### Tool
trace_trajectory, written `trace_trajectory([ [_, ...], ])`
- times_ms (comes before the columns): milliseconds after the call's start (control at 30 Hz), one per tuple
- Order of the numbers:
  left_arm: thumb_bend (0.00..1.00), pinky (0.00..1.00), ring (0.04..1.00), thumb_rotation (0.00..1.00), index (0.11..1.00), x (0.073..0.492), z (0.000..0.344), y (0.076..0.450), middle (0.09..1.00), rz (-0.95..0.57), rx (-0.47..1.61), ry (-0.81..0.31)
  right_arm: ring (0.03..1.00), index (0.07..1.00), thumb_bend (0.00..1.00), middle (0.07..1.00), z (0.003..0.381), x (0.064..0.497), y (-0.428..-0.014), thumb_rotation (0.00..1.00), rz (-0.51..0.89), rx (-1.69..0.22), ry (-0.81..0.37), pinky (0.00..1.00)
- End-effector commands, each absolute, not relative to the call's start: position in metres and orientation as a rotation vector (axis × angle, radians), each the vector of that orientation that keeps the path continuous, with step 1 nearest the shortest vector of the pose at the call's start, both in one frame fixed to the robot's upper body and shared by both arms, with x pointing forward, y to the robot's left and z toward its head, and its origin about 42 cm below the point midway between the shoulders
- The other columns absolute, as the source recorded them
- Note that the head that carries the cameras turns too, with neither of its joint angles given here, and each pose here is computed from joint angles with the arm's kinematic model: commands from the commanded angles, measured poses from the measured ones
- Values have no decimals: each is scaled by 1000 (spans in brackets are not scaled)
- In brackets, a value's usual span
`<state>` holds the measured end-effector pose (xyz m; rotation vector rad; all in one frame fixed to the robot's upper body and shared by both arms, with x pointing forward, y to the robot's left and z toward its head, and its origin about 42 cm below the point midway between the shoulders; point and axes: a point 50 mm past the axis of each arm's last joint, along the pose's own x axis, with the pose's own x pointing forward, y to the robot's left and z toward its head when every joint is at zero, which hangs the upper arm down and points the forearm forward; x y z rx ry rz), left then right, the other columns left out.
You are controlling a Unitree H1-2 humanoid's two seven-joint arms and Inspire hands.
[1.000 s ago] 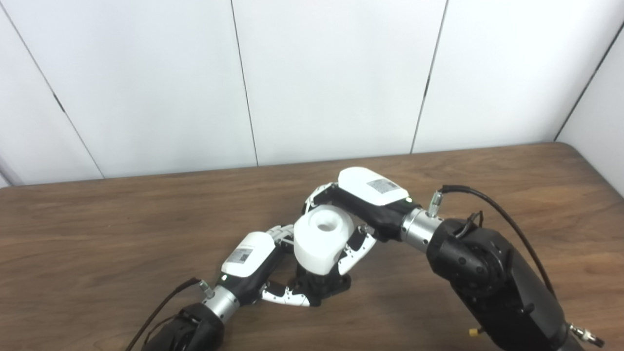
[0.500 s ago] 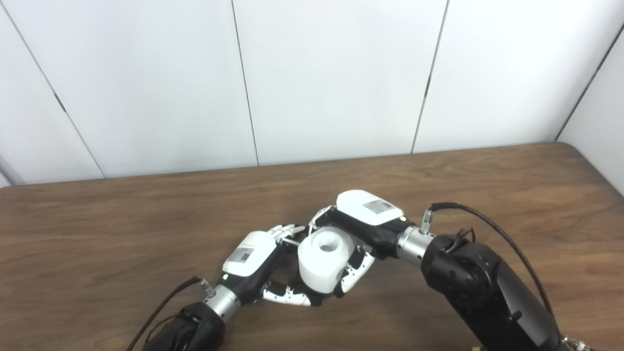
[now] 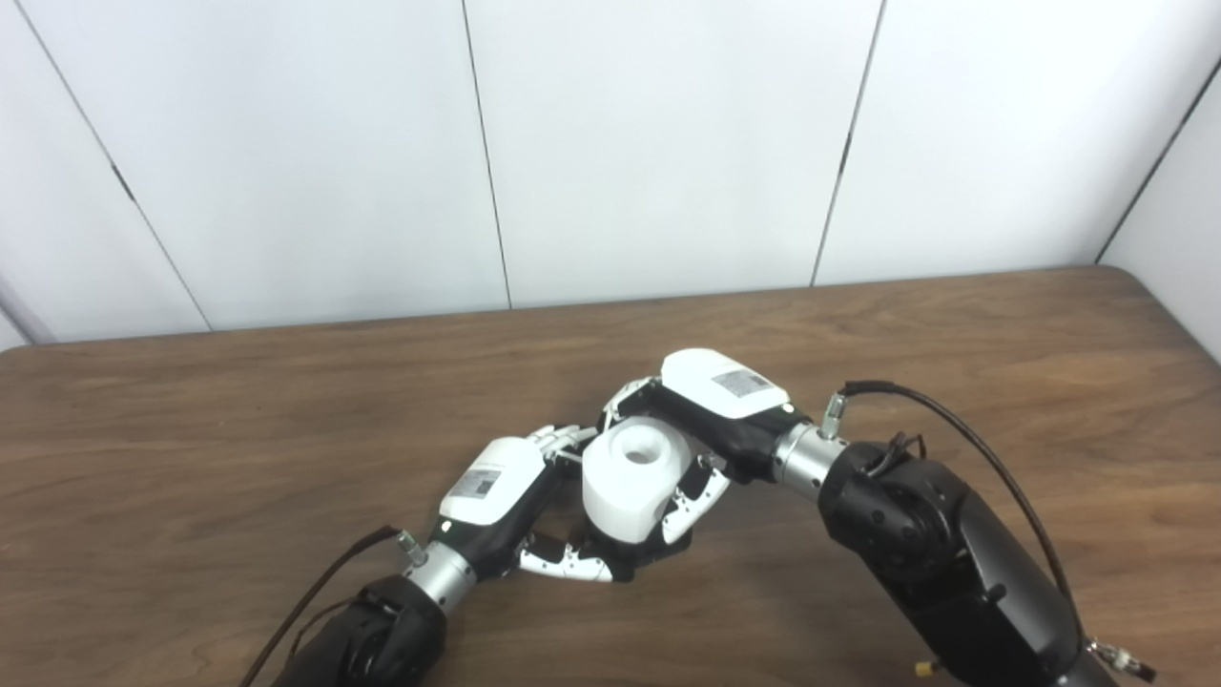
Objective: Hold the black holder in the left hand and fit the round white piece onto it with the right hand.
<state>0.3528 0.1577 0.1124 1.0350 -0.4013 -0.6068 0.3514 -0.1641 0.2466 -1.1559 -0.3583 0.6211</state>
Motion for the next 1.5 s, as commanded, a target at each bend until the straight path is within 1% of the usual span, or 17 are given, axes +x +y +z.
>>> trace_trajectory([
  [0, 523, 924, 906, 53, 484, 323, 65, 163, 892, -782, 1158, -203, 692, 480, 525, 729, 244, 354, -162, 134, 642, -1188, -356, 614],
  [167, 523, 923, 905, 54, 484, 323, 64, 163, 892, -781, 1162, -206, 679, 480, 524, 715, 240, 354, -161, 134, 656, -1198, -369, 583],
  [433, 524, 933, 904, 54, 484, 321, 64, 163, 891, -780, 1158, -203, 691, 481, 524, 713, 238, 356, -163, 133, 672, -1227, -369, 616],
  [700, 524, 926, 902, 54, 484, 320, 66, 163, 887, -778, 1157, -207, 671, 481, 524, 705, 237, 354, -167, 132, 713, -1269, -388, 590],
  [900, 524, 922, 904, 55, 484, 321, 66, 162, 889, -780, 1164, -204, 681, 481, 525, 708, 238, 350, -170, 134, 762, -1286, -399, 626],
  [1133, 524, 916, 901, 55, 485, 321, 67, 163, 893, -779, 1164, -200, 688, 481, 525, 711, 242, 348, -175, 134, 779, -1288, -393, 643],
  [1367, 523, 925, 902, 54, 485, 322, 69, 162, 892, -780, 1159, -197, 684, 481, 525, 711, 245, 349, -178, 134, 780, -1289, -396, 627],
  [1467, 523, 927, 903, 54, 485, 321, 69, 162, 893, -780, 1158, -196, 691, 481, 525, 713, 246, 349, -179, 134, 782, -1293, -391, 640],
])
